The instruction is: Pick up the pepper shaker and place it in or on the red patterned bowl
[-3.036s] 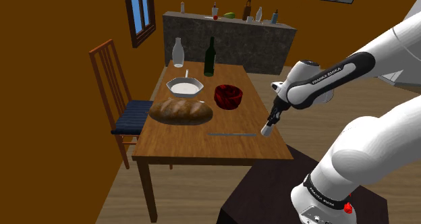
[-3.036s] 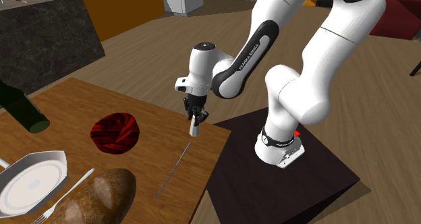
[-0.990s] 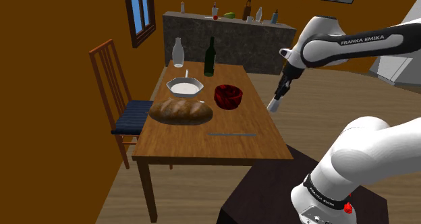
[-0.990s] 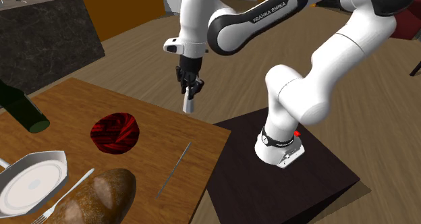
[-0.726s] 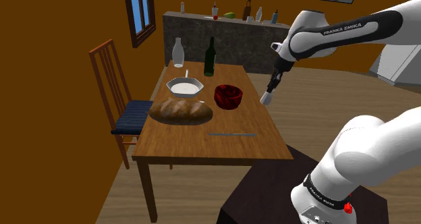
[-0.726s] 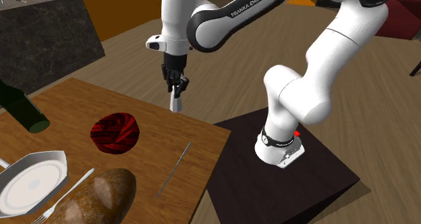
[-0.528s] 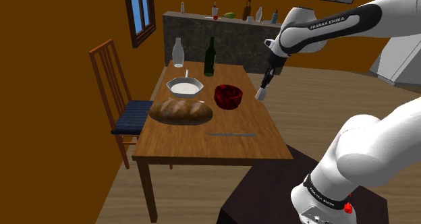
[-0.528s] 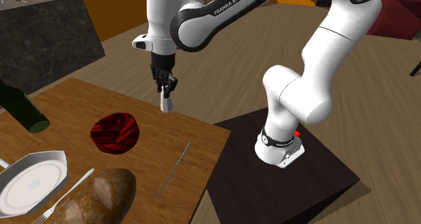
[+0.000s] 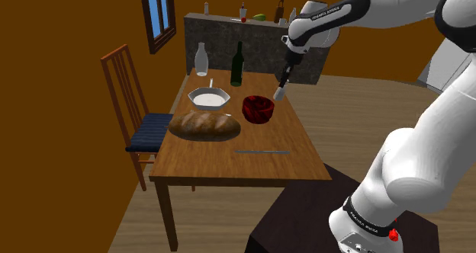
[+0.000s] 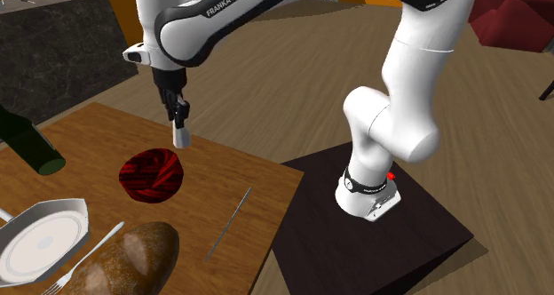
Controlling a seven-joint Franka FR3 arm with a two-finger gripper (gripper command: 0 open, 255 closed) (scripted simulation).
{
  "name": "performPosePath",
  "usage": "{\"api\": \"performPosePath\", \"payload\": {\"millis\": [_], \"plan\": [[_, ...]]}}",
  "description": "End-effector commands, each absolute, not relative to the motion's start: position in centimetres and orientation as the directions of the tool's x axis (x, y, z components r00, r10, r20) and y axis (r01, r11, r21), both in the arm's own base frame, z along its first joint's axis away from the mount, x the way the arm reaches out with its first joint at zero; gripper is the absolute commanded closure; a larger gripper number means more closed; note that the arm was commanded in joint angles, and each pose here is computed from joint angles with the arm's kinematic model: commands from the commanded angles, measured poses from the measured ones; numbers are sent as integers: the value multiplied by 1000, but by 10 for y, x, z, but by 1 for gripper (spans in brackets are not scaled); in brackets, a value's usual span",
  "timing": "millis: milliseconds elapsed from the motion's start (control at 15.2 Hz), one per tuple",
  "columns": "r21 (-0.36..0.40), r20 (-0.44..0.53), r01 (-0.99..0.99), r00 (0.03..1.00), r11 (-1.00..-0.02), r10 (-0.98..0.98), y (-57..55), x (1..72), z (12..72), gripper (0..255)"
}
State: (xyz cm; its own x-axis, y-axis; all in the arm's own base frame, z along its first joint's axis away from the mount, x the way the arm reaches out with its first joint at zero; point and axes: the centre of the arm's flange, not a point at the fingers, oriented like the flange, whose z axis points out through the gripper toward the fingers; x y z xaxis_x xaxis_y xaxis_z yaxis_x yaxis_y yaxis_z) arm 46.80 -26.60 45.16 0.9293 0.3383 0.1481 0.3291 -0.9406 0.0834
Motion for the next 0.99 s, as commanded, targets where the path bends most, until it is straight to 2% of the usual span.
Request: {"api": "performPosePath", "payload": {"millis": [0, 594, 924], "plan": [[83, 149, 330, 929, -940, 339, -271, 492, 456, 255], [83, 149, 330, 929, -940, 339, -306, 607, 469, 255], [83, 149, 330, 929, -940, 339, -306, 607, 442, 255]]}}
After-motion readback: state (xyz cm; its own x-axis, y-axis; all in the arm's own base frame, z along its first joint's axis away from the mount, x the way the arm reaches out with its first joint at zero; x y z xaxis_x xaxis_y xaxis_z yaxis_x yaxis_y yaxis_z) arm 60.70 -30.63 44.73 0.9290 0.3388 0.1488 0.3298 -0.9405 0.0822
